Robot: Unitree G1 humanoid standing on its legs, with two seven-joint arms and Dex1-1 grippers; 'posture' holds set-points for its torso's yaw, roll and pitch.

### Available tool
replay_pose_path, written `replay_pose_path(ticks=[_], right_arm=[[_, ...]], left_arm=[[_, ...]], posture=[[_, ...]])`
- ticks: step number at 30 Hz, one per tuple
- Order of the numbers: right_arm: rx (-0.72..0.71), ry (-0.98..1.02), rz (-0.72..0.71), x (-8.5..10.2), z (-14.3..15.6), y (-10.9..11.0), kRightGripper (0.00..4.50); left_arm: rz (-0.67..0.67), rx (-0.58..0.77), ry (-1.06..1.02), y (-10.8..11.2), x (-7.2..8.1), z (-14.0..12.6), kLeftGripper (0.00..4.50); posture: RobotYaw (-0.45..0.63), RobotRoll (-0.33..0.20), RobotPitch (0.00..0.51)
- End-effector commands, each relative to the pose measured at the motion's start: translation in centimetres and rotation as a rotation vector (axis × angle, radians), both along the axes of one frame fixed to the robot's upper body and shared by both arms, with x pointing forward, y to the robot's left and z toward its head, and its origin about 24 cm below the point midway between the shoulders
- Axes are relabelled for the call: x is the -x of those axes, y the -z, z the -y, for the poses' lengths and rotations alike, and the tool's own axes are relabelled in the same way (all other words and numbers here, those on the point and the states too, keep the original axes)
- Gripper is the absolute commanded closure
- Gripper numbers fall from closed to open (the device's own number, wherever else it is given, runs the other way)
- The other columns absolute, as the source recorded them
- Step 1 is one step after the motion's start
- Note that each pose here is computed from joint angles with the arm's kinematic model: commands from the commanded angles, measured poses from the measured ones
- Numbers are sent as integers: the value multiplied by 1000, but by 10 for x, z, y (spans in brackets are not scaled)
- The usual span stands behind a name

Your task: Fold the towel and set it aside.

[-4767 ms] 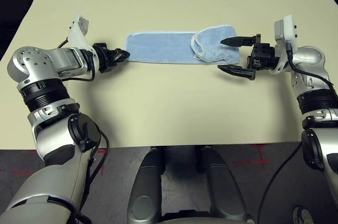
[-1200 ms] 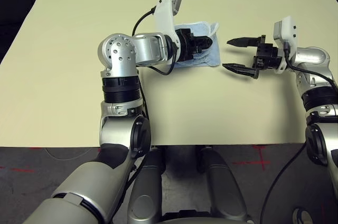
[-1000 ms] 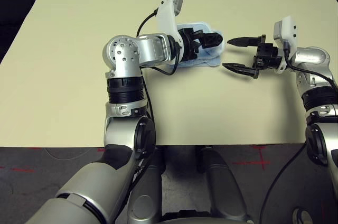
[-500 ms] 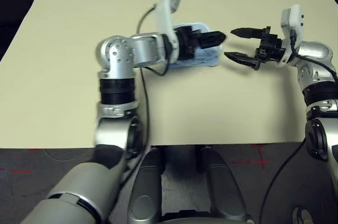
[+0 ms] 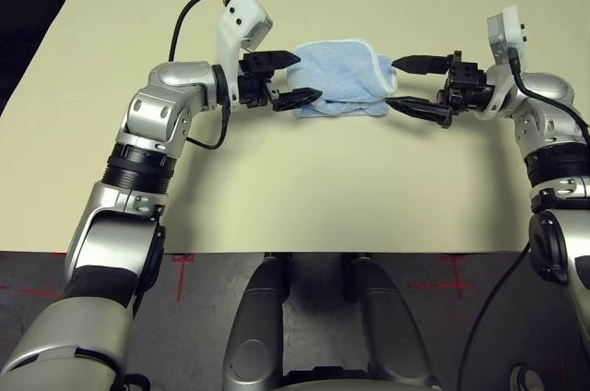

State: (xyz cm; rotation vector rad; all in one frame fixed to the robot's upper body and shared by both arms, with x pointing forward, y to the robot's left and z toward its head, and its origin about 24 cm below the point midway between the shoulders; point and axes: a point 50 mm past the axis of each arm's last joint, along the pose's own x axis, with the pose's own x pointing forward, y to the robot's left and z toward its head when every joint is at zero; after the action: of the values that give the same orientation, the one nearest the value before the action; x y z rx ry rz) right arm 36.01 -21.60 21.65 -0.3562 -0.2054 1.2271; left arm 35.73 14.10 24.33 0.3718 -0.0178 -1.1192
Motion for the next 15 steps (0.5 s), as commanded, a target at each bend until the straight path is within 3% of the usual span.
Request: replay_pose_path(ticks=[1, 9, 14, 15], right_arm=[[29, -2, 6, 1, 4, 1, 1601], [28, -5, 5, 1, 3, 2, 4484], [24, -4, 9, 1, 2, 3, 4484], [22, -4, 10, 1, 1, 3, 4496]], left_arm=[[22, 16, 35, -5, 3, -4, 0], [69, 16, 55, -5, 8, -14, 0], [52, 12, 82, 0, 8, -17, 0], [78, -12, 95, 3, 9, -17, 179]], posture=[[36, 0, 286], [38, 0, 286], [39, 0, 286], [39, 0, 286]])
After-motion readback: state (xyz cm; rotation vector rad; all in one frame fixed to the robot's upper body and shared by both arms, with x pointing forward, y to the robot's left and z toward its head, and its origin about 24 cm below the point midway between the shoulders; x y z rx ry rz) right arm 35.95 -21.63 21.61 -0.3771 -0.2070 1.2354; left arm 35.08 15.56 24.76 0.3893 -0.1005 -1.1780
